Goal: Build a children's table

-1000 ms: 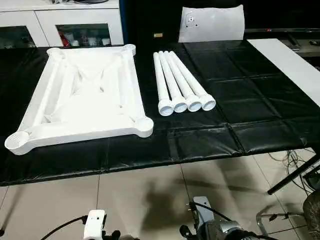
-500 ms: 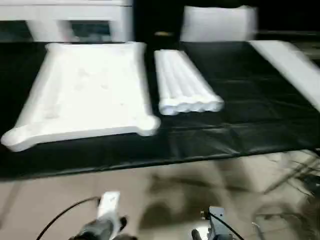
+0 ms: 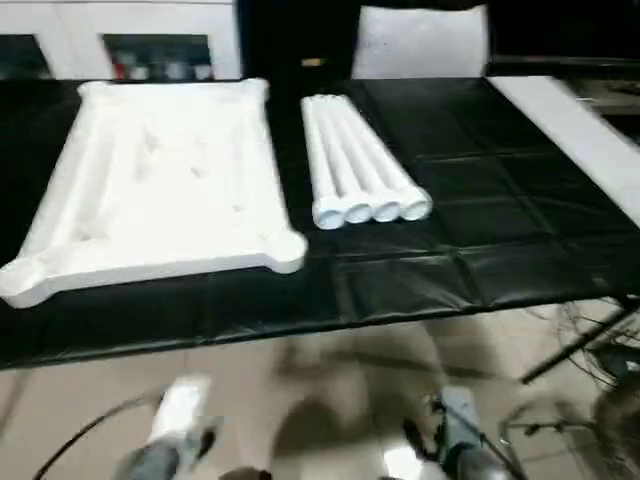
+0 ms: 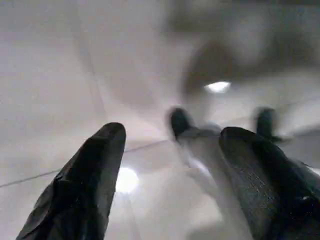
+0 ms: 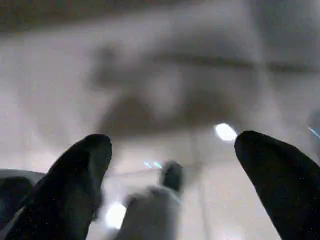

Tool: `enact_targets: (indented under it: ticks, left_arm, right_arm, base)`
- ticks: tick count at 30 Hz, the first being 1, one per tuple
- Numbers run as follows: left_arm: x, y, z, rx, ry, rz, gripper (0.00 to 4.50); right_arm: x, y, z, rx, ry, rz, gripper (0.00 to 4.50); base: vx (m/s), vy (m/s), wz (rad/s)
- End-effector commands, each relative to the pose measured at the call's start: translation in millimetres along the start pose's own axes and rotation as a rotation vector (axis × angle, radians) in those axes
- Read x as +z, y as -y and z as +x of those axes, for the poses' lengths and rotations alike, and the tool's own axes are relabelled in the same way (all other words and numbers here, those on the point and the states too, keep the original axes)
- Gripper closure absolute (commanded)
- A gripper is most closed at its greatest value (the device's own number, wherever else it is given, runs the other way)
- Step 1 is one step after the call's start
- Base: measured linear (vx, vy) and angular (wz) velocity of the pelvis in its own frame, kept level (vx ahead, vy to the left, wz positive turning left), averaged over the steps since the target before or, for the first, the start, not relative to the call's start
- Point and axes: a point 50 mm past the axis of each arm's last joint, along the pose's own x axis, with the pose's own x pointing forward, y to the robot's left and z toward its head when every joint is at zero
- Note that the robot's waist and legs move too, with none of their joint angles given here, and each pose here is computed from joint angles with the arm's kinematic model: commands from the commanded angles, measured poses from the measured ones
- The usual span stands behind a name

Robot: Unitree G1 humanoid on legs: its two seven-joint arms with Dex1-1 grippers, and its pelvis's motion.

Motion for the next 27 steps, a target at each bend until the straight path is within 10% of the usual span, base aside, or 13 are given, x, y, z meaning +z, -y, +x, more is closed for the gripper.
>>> enact_targets:
  ticks: [1,15,27]
  left_arm:
    - [7.6,15.1,2,-0.114,0.055,0.057,1.15]
    - [42.0,47.0,-63,-0.33,0.56,0.15,1.15]
    - [103.2,82.2,-160,-0.486,0.863,0.172,1.15]
  right_arm:
    - [6.3,-0.8,-0.8,0.046,0.05,-0.044,0.0]
    - [51.4,-23.5,-55.4,0.317,0.449,-0.158,0.0]
    - [137.6,-53.6,-160.2,0.482,0.745,-0.127,0.0]
  base:
    - [0.0,0.0,0.0]
    - [0.0,0.0,0.0]
    - [0.0,0.0,0.0]
